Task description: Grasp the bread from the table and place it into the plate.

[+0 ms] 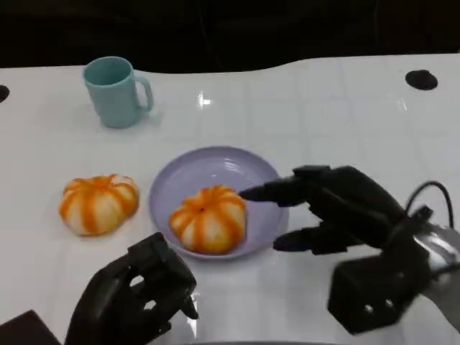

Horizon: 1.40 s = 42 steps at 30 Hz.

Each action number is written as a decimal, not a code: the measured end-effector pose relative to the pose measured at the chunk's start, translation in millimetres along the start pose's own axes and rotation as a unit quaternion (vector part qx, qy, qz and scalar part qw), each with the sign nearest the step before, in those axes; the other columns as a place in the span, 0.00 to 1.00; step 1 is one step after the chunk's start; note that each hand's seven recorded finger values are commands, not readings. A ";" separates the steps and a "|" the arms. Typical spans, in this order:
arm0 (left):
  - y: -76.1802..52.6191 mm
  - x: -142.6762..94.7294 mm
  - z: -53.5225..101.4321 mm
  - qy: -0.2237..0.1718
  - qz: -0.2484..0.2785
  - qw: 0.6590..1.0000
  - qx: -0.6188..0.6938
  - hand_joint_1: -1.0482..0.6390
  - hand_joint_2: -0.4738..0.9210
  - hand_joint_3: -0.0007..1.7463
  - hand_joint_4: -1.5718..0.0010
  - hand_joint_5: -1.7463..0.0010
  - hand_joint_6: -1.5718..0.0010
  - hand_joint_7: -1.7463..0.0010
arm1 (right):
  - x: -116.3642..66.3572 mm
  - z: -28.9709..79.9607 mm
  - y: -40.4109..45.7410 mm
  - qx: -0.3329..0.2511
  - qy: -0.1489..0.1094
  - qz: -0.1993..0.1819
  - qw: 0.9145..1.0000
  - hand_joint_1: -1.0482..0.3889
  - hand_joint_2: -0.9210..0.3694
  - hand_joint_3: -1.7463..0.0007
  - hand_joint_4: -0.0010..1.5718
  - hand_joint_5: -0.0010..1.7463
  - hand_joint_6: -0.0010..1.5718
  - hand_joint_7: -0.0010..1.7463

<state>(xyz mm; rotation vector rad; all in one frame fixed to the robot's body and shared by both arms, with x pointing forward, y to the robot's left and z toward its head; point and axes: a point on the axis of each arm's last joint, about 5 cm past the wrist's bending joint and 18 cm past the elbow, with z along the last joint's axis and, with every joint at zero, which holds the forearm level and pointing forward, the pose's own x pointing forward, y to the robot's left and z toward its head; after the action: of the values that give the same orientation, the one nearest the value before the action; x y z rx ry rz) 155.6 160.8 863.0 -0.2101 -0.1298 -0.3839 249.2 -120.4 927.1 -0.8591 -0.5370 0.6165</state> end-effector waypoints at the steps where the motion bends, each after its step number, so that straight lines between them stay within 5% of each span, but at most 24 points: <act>1: 0.0 0.1 0.0 0.000 0.000 1.000 0.000 0.30 1.00 0.21 0.61 0.00 0.66 0.11 | -4.3 -0.8 1.2 0.004 -0.001 -0.010 1.000 0.58 0.02 0.97 0.55 0.56 0.60 0.11; 3: 0.2 0.2 0.1 -0.001 0.000 1.000 -0.001 0.30 1.00 0.21 0.61 0.00 0.66 0.11 | -12.1 -1.1 2.7 0.009 -0.008 -0.029 0.999 0.60 0.01 0.95 0.55 0.67 0.64 0.15; 4: 0.2 0.2 0.1 -0.001 0.000 1.000 -0.001 0.31 1.00 0.21 0.61 0.00 0.66 0.11 | -15.0 -1.2 3.4 0.010 -0.011 -0.037 0.999 0.62 0.01 0.94 0.54 0.79 0.67 0.21; 6: 0.3 0.5 0.1 -0.001 0.000 1.000 -0.001 0.30 1.00 0.21 0.60 0.00 0.66 0.11 | -20.7 -1.4 4.7 0.011 -0.017 -0.047 0.999 0.64 0.05 0.87 0.53 0.85 0.62 0.39; 8: 0.5 0.5 0.2 0.000 0.001 1.000 -0.001 0.30 1.00 0.21 0.60 0.00 0.66 0.11 | -27.8 -2.4 6.4 0.014 -0.014 -0.056 0.998 0.64 0.25 0.57 0.51 0.90 0.56 0.57; 12: 0.6 0.9 0.3 0.000 0.000 1.000 -0.001 0.30 1.00 0.21 0.61 0.00 0.66 0.11 | -38.6 -2.1 9.2 0.019 -0.003 -0.079 0.997 0.64 0.45 0.33 0.55 0.91 0.54 0.67; 23: 1.0 1.1 0.4 0.000 0.001 1.000 -0.001 0.30 1.00 0.20 0.61 0.00 0.65 0.12 | -69.6 0.4 18.5 0.038 0.025 -0.119 0.992 0.68 0.52 0.25 0.53 1.00 0.48 0.80; 42: 6.1 0.4 -2.8 0.005 0.011 1.000 -0.001 0.30 1.00 0.19 0.60 0.00 0.64 0.13 | -93.6 -0.1 40.6 0.034 0.072 -0.167 0.983 0.68 0.54 0.26 0.51 1.00 0.46 0.77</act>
<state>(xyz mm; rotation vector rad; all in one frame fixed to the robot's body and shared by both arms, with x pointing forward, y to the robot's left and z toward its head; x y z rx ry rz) 158.5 165.6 859.3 -0.2111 -0.1176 -0.3634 172.2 -164.2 876.5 -0.7219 -0.5111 0.2614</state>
